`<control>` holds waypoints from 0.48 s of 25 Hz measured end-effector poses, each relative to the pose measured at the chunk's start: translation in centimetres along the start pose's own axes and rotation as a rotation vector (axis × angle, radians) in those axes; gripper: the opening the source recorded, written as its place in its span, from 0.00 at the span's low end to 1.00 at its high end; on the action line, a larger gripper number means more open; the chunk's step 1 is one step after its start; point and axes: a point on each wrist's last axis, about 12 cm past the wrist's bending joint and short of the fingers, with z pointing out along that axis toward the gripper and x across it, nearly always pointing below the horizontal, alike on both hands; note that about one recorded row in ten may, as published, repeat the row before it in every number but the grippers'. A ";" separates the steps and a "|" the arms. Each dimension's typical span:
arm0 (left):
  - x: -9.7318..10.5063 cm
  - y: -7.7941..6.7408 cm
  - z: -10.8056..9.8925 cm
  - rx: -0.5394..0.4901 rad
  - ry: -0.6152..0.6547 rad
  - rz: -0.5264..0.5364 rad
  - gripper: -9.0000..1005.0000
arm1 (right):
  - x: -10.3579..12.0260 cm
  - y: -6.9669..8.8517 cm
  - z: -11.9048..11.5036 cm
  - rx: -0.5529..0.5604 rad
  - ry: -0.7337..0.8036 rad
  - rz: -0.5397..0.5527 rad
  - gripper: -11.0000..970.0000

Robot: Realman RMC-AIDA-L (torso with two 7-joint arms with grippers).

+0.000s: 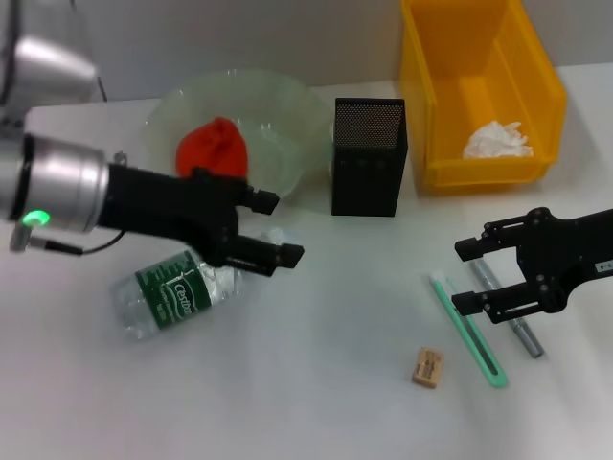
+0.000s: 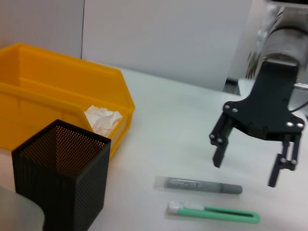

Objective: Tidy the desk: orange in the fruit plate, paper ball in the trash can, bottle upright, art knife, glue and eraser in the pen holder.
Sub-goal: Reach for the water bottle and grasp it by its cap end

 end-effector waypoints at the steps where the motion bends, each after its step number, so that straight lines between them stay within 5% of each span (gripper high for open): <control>1: -0.7 0.1 0.3 -0.007 0.032 0.003 0.81 | 0.0 0.0 0.0 0.001 -0.001 0.004 0.75; 6: -5.2 0.9 2.0 -0.077 0.221 0.013 0.81 | 0.2 -0.1 0.0 0.010 -0.001 0.010 0.75; 12: -7.1 1.2 3.5 -0.135 0.364 0.043 0.81 | 0.2 -0.1 0.0 0.012 -0.001 0.013 0.75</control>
